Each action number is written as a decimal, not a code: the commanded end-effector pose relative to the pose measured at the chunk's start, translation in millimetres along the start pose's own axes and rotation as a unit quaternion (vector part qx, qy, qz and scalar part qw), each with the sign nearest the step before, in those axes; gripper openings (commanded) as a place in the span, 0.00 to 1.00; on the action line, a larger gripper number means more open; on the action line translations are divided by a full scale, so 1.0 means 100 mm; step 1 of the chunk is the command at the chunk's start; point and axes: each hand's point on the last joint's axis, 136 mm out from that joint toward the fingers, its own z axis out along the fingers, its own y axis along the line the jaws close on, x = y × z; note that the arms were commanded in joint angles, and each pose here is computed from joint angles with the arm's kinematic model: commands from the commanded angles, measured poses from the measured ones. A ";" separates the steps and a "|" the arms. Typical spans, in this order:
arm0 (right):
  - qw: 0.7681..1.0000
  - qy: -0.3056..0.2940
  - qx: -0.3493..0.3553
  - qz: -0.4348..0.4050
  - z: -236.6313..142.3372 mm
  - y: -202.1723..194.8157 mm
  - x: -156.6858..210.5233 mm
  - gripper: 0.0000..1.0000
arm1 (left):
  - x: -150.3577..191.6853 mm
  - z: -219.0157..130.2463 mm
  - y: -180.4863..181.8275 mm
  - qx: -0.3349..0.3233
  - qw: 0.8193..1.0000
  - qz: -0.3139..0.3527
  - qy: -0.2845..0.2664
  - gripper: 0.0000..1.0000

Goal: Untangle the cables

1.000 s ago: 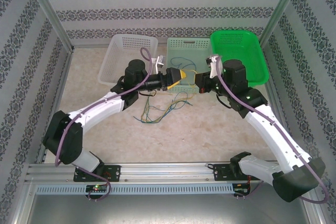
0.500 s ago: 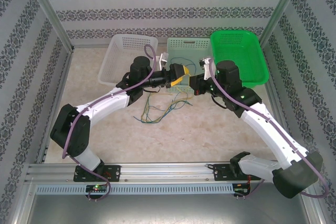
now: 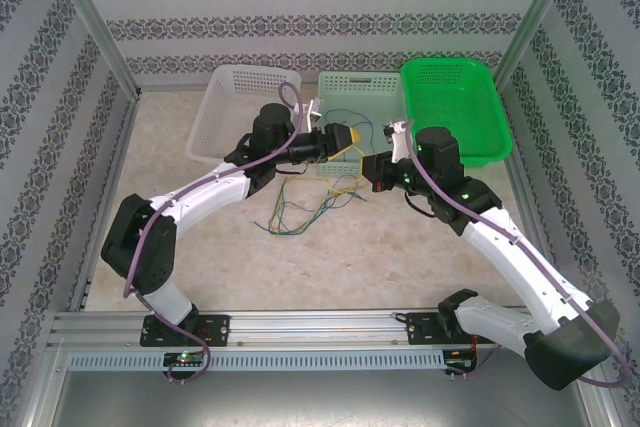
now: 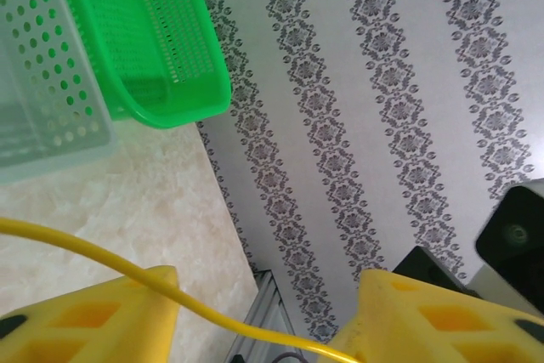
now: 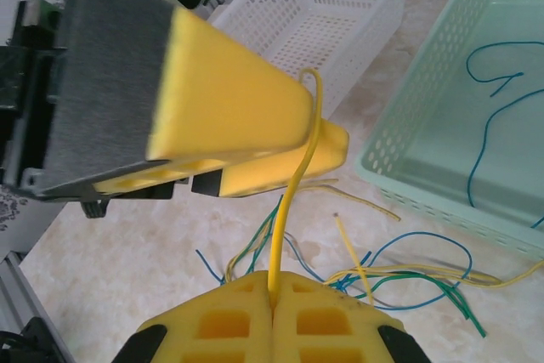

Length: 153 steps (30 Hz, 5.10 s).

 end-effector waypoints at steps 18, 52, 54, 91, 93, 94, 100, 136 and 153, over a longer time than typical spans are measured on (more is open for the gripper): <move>0.992 0.092 -0.059 0.061 0.25 0.16 0.56 0.03 | -0.36 0.06 -0.39 0.011 0.992 0.129 0.004 0.15; 0.941 -0.027 0.336 -0.023 -0.80 -1.81 -1.59 0.00 | -0.38 -0.38 -0.05 -0.138 0.972 0.189 -0.026 1.00; 0.934 -0.018 0.357 -0.023 -0.77 -2.02 -1.61 0.00 | -0.36 -0.41 -0.02 -0.142 0.972 0.187 -0.024 0.99; 0.915 0.070 0.374 0.135 -0.52 -2.91 -0.97 0.92 | 0.50 -0.73 1.53 -0.314 0.936 0.114 0.112 0.97; 0.924 0.059 0.344 0.156 -0.51 -2.70 -0.95 0.88 | 0.54 -0.72 1.58 -0.313 0.935 0.113 0.119 0.94; 0.930 0.053 0.322 0.171 -0.48 -2.56 -0.91 0.85 | 0.56 -0.71 1.60 -0.312 0.935 0.114 0.124 0.92; 0.958 0.054 0.202 0.198 -0.12 -1.76 -0.35 0.80 | 0.80 -0.61 1.76 -0.304 0.930 0.110 0.176 0.80; 0.957 0.172 0.225 0.056 0.97 -1.16 1.22 0.67 | 1.28 -0.68 1.97 -0.290 0.916 0.153 0.231 0.00; 0.941 0.241 0.233 -0.044 1.24 -1.25 1.28 0.61 | 1.33 -0.85 1.96 -0.310 0.909 0.157 0.231 0.69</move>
